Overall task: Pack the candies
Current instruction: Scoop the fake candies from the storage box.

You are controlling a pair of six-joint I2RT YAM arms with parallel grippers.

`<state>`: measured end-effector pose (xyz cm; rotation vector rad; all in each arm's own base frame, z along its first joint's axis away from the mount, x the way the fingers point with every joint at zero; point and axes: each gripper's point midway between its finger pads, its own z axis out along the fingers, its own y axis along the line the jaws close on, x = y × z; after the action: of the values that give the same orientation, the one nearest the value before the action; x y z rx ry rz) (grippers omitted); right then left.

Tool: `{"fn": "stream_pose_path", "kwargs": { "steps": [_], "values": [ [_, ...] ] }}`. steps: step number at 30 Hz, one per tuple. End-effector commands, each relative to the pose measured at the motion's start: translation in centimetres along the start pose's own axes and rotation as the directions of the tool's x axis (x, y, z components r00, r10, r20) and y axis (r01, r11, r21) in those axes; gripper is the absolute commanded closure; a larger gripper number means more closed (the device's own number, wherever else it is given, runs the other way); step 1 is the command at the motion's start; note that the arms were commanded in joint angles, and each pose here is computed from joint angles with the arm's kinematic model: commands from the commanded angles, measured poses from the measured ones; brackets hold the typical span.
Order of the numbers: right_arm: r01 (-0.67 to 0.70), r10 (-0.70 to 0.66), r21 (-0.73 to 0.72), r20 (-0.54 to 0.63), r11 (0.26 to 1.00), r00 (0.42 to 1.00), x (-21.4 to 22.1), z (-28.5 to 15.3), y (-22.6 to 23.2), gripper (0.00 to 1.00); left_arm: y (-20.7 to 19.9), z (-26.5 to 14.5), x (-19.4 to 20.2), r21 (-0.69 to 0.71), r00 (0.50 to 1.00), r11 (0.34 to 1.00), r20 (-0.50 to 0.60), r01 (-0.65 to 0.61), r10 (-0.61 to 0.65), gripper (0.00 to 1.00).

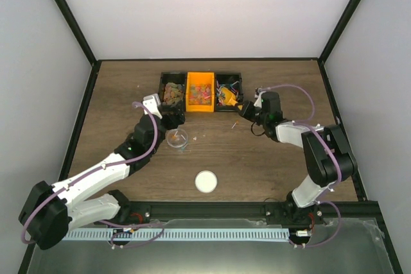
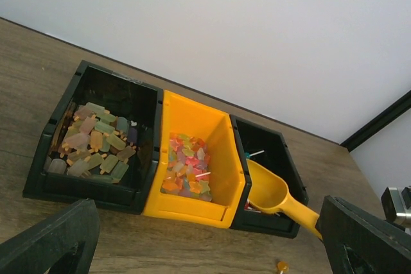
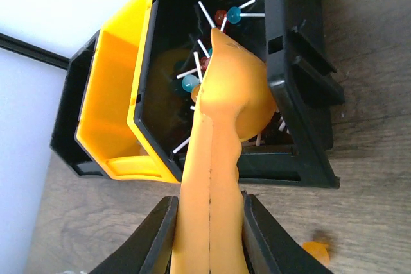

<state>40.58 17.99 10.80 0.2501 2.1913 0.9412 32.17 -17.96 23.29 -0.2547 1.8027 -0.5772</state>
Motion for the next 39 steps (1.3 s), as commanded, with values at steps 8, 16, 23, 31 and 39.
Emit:
{"fn": "stream_pose_path", "kwargs": {
  "steps": [8,16,23,31,39],
  "values": [
    [-0.172,0.166,-0.142,-0.054,0.975,0.985,0.0,-1.3,2.2,0.99,0.4,0.1,0.4,-0.001,1.0,1.0,-0.008,0.011,-0.011,0.04],
    [-0.201,0.202,-0.124,-0.005,0.972,0.979,-1.0,-2.4,2.3,0.99,0.2,0.1,0.6,0.012,1.0,1.0,-0.017,0.021,-0.021,0.05],
    [-0.232,0.236,-0.097,0.037,0.968,0.971,-1.4,-3.0,1.8,0.99,0.0,0.0,0.5,0.02,0.999,0.999,-0.018,0.028,-0.028,0.05],
    [-0.284,0.294,-0.111,0.098,0.953,0.951,-2.1,-4.5,1.7,0.99,0.0,0.0,0.4,0.023,0.999,0.999,-0.018,0.031,-0.03,0.05],
    [-0.325,0.347,-0.166,0.131,0.931,0.929,-2.2,-6.0,1.6,0.99,0.1,0.2,0.8,0.021,0.999,0.999,-0.028,0.029,-0.029,0.05]
  ]
}}
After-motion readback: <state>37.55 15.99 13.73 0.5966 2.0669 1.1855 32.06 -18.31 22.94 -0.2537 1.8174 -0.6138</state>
